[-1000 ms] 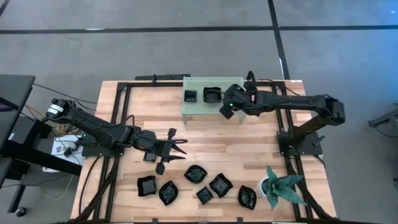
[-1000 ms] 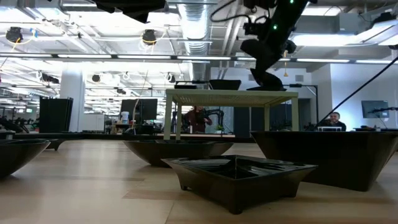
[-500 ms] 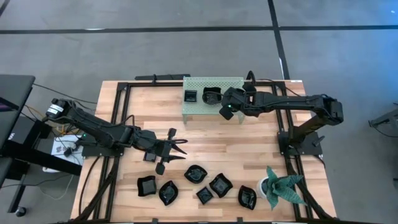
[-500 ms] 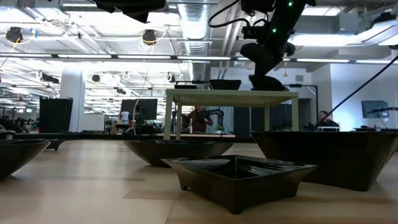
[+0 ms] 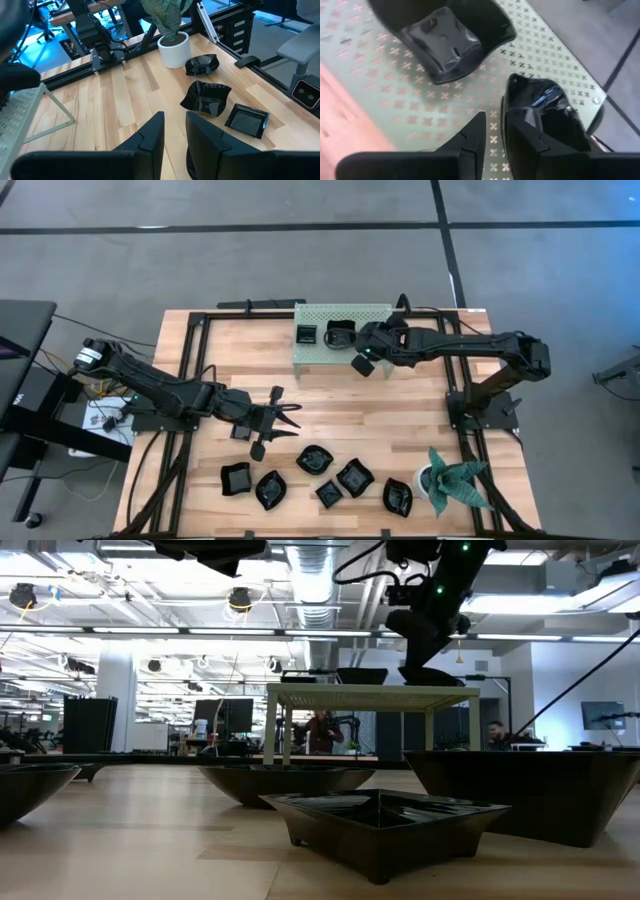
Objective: Pick & Place Mini shaped plates
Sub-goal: Stack the leaf shaped plate on top of the other leaf shaped plate on the shelf, then stack the distorted plate on top of the other distorted plate on the shelf
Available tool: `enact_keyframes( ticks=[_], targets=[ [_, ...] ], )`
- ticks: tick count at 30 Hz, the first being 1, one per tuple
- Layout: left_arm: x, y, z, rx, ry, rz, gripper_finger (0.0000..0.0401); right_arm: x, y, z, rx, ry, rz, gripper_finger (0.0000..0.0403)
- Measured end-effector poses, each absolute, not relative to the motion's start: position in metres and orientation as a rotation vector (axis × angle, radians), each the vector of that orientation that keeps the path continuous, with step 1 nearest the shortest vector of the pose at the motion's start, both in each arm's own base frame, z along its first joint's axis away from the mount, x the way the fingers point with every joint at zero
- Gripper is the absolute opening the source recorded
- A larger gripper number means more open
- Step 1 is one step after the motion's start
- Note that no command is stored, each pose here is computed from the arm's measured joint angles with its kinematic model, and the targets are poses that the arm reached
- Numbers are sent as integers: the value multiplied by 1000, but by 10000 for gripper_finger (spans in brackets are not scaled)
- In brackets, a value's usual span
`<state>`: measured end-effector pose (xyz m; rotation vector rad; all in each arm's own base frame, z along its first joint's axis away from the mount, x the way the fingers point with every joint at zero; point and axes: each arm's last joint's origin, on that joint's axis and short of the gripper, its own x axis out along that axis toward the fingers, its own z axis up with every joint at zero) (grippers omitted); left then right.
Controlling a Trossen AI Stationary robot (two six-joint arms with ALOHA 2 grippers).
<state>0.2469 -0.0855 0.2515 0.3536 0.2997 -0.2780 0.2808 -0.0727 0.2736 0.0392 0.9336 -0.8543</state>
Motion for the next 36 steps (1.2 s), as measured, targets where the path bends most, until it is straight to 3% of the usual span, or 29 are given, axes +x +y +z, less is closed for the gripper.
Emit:
enact_keyframes(
  ticks=[13,20,36],
  targets=[
    [247,-86,252,354,300,-278,81,279,-65,301,-48,928,-880,67],
    [247,-86,252,297,307,-269,81,283,-62,294,19,976,-766,67],
    [247,-86,251,228,323,-259,81,285,-46,290,-3,1019,-705,67]
  ],
)
